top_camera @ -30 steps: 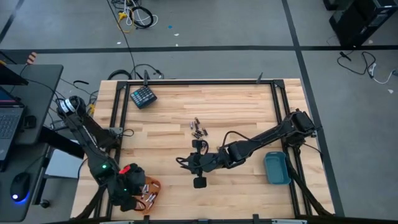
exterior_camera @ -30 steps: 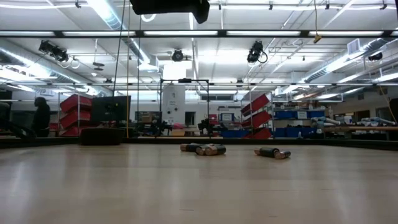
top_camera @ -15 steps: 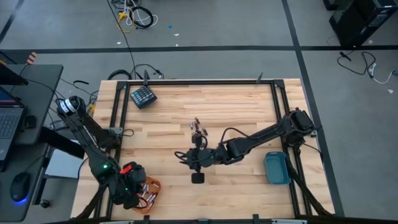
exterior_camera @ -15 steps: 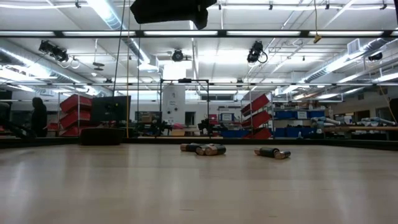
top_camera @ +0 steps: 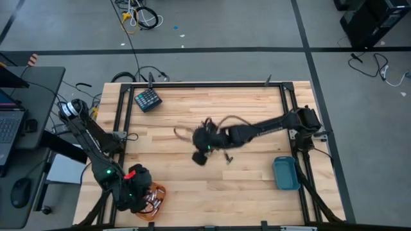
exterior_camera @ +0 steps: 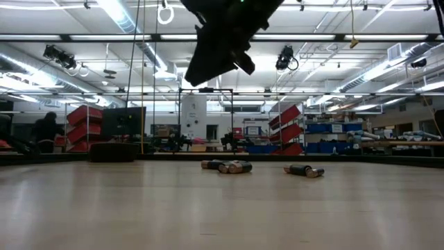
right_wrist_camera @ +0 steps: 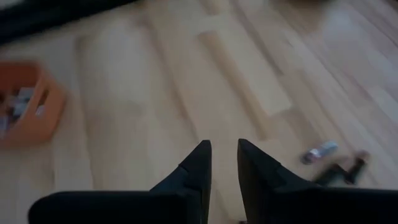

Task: Sort batteries
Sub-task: Put the silver battery into the orange bin

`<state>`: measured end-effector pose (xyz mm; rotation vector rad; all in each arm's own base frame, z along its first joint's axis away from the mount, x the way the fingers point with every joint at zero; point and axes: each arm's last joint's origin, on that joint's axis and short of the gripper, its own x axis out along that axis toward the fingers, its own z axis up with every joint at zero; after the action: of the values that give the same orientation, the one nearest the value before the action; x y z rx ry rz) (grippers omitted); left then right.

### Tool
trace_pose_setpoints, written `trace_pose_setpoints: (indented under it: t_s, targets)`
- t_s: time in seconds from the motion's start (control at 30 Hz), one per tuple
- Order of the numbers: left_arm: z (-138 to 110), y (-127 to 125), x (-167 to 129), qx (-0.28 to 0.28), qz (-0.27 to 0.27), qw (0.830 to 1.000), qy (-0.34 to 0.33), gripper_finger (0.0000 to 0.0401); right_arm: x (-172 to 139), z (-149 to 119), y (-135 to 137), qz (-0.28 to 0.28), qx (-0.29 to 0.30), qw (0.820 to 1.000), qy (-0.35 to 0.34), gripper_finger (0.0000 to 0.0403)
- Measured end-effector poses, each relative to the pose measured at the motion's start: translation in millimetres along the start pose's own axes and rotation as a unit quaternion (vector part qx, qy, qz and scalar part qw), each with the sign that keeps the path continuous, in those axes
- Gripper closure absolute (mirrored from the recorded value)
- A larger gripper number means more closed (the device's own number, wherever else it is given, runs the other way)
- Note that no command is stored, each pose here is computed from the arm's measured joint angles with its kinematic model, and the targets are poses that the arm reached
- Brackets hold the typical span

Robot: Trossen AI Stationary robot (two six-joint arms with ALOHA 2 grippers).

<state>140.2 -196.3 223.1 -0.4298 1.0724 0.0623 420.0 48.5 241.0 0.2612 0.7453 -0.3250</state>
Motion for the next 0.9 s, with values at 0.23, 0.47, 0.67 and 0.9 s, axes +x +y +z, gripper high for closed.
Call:
trace_pose_setpoints:
  t_s: [0.23, 0.47, 0.67, 0.9]
  targets:
    - [1, 7, 0, 0.013, 0.045, 0.998, -0.041, 0.0323, 10, 23, -66, -0.06, 0.108, 0.991, 0.044, 0.0344]
    - [2, 9, -1, 0.023, 0.064, 0.996, -0.063, 0.0323, 34, 24, -104, -0.066, 0.167, 0.981, 0.075, 0.0345]
    - [2, 11, -1, 0.026, 0.073, 0.994, -0.073, 0.0323, 58, 13, -108, -0.057, 0.17, 0.979, 0.101, 0.0345]
    - [2, 11, 1, 0.033, 0.083, 0.993, -0.079, 0.0323, 71, 6, -105, -0.069, 0.174, 0.977, 0.1, 0.0345]
